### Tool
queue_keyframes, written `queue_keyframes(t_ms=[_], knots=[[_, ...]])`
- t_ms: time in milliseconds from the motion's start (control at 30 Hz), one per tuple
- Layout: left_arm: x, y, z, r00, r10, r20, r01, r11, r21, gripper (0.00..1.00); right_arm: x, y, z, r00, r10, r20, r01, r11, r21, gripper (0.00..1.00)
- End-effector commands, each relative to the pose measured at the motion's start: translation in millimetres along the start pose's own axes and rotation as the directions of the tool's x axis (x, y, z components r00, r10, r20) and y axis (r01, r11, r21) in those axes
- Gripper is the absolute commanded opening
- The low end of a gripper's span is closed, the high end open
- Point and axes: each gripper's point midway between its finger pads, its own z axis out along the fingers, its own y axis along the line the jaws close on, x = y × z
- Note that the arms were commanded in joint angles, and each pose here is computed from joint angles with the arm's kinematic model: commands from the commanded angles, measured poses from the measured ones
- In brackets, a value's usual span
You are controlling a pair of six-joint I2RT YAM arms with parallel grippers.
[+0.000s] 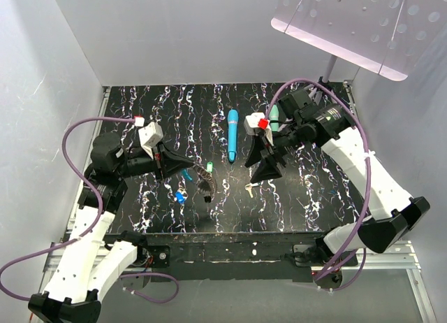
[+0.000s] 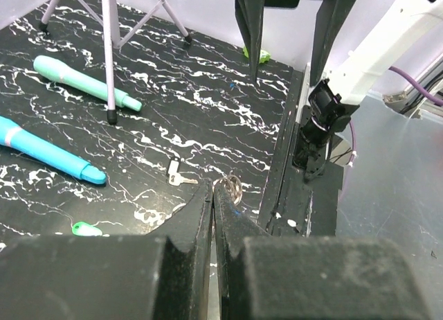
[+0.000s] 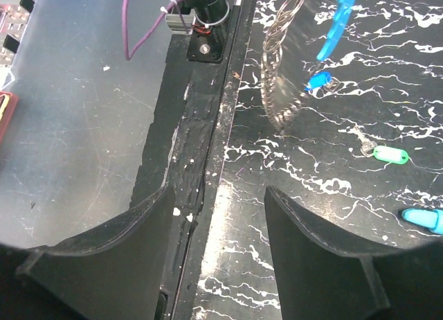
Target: Put the keys on the keyring
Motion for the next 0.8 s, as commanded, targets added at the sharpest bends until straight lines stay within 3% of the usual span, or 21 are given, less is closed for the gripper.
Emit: queue_keyframes(t_ms=[0,567,767], knots=[[-3,-5,3,0.998,0.043,0.038,-0.043,0.999,0.004,0.00,-8,2,-9,0.999,-0.025,0.036,0.024,0.999,0.036,0.63],[10,-7,35,0.995,0.041,0.091,-0.048,0.996,0.076,0.00,-9,-17,-8,0.994,0.022,0.106,-0.025,0.999,0.024,0.60],[30,-4,50,0.988,0.084,0.131,-0.099,0.989,0.110,0.00,-9,-38,2,0.989,-0.069,0.133,0.062,0.997,0.055,0.59]])
